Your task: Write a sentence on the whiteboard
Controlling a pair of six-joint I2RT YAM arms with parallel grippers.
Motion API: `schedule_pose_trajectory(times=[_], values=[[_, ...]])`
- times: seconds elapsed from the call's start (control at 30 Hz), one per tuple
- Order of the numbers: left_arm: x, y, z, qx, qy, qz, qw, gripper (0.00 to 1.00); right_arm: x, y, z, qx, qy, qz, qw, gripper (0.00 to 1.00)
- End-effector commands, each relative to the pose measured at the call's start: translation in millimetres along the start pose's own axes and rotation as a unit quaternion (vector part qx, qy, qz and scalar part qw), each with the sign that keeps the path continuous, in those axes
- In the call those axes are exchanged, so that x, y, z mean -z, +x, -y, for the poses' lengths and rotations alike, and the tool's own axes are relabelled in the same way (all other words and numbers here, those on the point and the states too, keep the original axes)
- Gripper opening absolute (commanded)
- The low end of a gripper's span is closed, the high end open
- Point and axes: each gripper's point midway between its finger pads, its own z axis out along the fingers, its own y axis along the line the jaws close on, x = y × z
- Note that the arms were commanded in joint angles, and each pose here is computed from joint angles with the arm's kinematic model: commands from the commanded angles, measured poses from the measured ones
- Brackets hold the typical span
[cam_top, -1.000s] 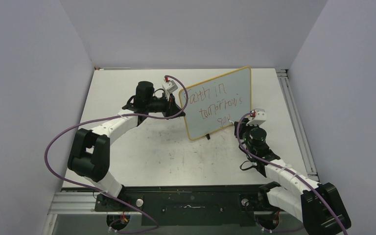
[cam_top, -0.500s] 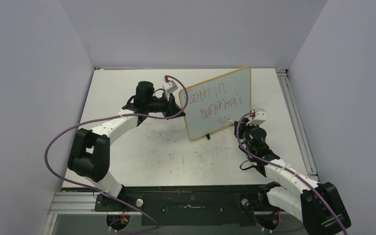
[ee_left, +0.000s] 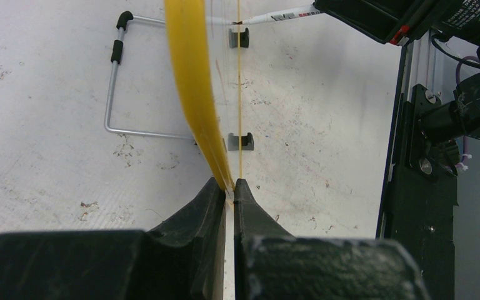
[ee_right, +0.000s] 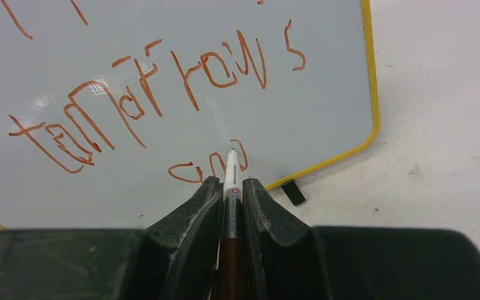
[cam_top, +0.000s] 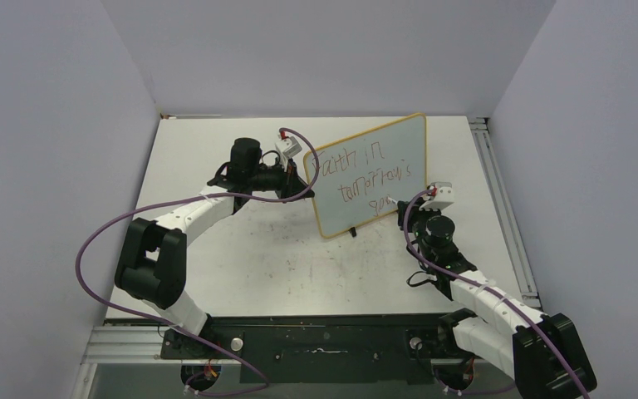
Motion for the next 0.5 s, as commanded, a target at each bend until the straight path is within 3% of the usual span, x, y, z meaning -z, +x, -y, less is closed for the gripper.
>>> schedule_pose_trajectory(times=[0.0, 0.47], values=[[-1.0, -7.4, 9.8, -0.009, 0.016, -0.001, 1.0, 0.0, -2.7, -39.3, -14.5, -0.012, -0.02, 0.058, 0.998, 0.05], [-1.3, -7.8, 11.4, -0.01, 0.017, -0.001, 1.0, 0.0, -6.1, -39.5, -11.9, -0.016, -0.013, 0.064, 0.998, 0.05]])
